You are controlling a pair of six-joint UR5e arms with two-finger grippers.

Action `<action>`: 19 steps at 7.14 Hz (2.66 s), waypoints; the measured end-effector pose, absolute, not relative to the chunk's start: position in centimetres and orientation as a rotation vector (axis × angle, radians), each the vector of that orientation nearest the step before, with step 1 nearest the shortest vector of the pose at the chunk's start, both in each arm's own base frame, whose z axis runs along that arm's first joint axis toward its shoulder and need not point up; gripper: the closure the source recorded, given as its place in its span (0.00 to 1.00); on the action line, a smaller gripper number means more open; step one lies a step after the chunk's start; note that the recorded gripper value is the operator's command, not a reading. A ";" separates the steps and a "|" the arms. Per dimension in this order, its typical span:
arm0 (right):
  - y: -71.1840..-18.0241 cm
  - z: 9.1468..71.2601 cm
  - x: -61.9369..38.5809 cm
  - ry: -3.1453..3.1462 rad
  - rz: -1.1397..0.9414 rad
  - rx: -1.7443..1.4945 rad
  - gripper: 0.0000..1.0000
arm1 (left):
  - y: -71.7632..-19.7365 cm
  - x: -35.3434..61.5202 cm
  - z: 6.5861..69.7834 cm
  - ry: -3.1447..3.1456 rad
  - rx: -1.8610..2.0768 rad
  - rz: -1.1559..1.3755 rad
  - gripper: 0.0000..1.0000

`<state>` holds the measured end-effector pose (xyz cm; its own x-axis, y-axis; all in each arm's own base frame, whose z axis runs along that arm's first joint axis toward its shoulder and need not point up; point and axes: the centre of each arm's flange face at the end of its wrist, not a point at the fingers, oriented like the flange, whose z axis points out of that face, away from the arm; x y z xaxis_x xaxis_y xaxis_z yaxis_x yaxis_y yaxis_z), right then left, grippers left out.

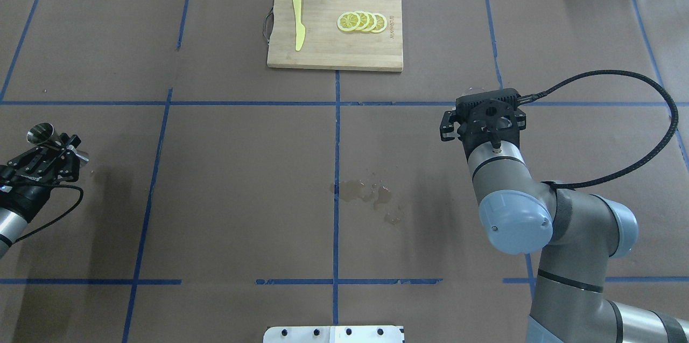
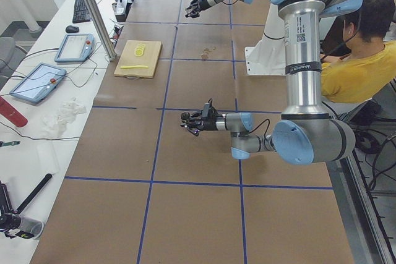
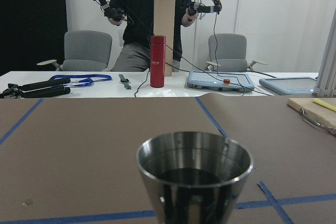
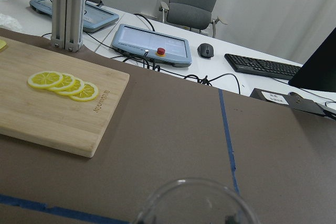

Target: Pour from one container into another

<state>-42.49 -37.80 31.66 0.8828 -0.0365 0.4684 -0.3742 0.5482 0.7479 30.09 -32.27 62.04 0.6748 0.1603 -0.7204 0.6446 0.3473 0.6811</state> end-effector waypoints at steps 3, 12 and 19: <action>-37.8 31.5 -42.4 -0.469 0.211 0.979 1.00 | -31.3 31.7 63.0 0.815 1.182 -0.329 1.00; -37.8 31.3 -42.4 -0.473 0.213 0.980 1.00 | -30.7 33.0 62.5 0.849 1.173 -0.324 0.00; -37.8 30.8 -42.6 -0.482 0.216 0.983 1.00 | -27.5 29.2 64.5 0.928 1.155 -0.292 0.00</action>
<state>-42.57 -37.78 30.77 0.8744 -0.0396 0.4836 -0.3872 0.5439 0.7445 29.18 -27.51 64.46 0.6103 0.2479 -0.7524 0.6345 0.4156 0.6517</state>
